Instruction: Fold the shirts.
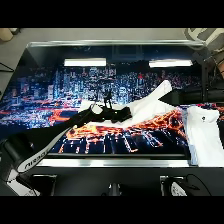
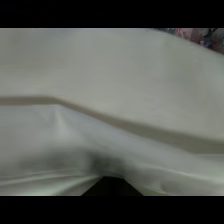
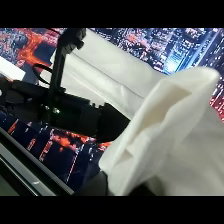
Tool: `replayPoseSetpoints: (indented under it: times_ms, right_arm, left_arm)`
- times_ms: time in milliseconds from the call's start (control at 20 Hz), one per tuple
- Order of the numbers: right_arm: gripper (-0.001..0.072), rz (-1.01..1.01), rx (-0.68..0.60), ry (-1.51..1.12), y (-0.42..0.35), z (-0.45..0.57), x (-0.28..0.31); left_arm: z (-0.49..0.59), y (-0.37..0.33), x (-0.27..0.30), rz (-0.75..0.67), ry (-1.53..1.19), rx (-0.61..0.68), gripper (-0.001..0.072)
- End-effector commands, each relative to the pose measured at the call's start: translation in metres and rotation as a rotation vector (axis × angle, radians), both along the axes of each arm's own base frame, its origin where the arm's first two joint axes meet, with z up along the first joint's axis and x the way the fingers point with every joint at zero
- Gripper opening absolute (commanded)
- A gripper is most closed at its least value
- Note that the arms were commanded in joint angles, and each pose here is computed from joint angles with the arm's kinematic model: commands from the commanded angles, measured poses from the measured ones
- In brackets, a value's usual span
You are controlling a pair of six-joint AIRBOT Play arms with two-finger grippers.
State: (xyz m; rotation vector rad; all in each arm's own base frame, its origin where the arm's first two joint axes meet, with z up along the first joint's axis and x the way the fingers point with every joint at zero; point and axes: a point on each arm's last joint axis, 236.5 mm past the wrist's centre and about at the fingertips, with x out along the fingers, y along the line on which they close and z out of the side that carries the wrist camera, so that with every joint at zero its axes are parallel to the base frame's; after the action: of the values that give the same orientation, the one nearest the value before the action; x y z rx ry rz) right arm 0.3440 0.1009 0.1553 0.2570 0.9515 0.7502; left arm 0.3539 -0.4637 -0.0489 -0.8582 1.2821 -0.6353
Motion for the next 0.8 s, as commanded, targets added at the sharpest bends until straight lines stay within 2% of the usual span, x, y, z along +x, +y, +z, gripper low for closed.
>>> replayPoseSetpoints:
  times_ms: [0, 100, 250, 350, 450, 600, 650, 700, 750]
  right_arm:
    - [0.0023, -0.016, 0.002, 0.014, 0.002, 0.012, -0.014]
    - [0.0022, -0.038, 0.005, 0.007, 0.0, 0.011, -0.007]
    - [0.0022, -0.023, 0.007, 0.011, 0.017, -0.001, 0.007]
    - [0.0023, 0.053, 0.024, 0.013, 0.065, -0.018, 0.019]
    - [0.0023, 0.13, 0.049, 0.02, 0.129, -0.044, 0.027]
    - [0.0025, 0.218, 0.145, 0.072, 0.231, -0.096, 0.024]
    - [0.0045, 0.234, 0.201, 0.112, 0.263, -0.116, 0.019]
    - [0.0237, 0.226, 0.253, 0.144, 0.286, -0.131, 0.017]
    - [0.0607, 0.225, 0.314, 0.155, 0.305, -0.142, 0.018]
  left_arm:
    - [0.001, -0.039, -0.015, -0.027, 0.003, -0.076, 0.003]
    - [0.012, -0.023, -0.005, -0.1, -0.066, -0.078, 0.0027]
    - [0.043, 0.055, 0.044, -0.132, -0.22, 0.048, 0.0026]
    - [0.089, 0.133, 0.085, -0.042, -0.316, 0.142, 0.0026]
    - [0.159, 0.202, 0.113, 0.098, -0.437, 0.156, 0.0027]
    - [0.267, 0.278, 0.11, 0.266, -0.632, 0.138, 0.0028]
    - [0.298, 0.297, 0.101, 0.306, -0.695, 0.138, 0.0028]
    - [0.323, 0.31, 0.091, 0.338, -0.746, 0.136, 0.0028]
    - [0.344, 0.322, 0.081, 0.366, -0.795, 0.139, 0.0028]
